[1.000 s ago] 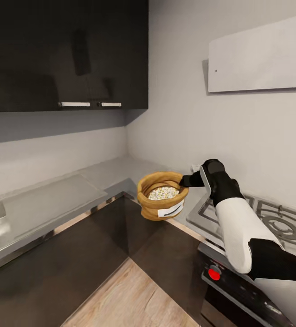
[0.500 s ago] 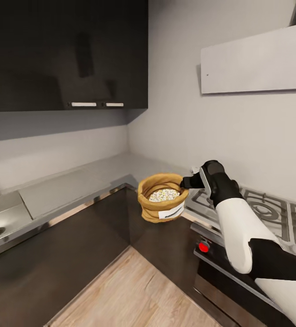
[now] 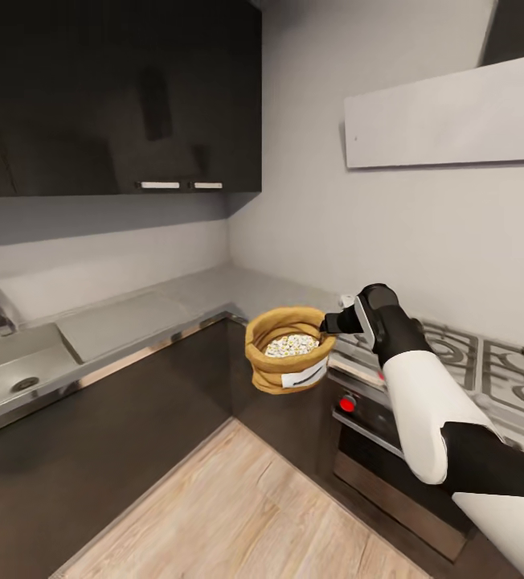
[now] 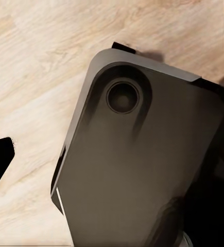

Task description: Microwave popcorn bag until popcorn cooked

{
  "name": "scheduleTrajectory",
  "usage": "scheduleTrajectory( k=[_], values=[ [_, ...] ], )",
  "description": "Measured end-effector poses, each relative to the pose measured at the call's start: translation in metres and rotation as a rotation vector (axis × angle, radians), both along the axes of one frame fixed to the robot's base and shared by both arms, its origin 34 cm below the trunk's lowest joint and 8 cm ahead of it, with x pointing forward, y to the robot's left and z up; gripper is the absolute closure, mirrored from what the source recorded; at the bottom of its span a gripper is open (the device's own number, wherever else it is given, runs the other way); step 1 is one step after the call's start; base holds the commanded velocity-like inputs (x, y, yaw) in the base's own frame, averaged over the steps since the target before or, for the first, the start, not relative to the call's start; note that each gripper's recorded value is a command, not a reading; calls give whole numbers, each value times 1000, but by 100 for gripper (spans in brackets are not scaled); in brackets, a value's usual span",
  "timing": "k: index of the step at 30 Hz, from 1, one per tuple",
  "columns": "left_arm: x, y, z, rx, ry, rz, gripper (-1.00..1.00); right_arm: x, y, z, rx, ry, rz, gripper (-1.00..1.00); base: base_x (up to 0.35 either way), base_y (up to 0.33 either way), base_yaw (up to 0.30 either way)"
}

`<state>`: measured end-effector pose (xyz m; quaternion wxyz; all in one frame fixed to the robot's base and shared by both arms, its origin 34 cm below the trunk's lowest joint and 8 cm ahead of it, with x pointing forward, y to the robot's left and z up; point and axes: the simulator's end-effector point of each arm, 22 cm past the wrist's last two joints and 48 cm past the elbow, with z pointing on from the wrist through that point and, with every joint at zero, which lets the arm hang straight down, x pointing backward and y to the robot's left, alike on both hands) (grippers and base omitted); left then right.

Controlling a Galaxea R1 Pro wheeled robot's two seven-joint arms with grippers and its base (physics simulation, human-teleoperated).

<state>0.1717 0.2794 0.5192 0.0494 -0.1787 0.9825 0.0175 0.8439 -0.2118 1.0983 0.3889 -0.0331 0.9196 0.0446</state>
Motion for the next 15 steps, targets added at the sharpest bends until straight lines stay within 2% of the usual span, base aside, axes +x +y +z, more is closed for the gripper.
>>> scheduleTrajectory(
  k=[12, 15],
  values=[
    [0, -1, 0, -1, -1, 0, -100, 0, -1, 1, -4, -2, -1, 100, -346, 0, 0],
    [0, -2, 0, -2, 0, 2, -100, 0, 1, 1, -4, -2, 2, 100, -346, 109, 0]
  ],
)
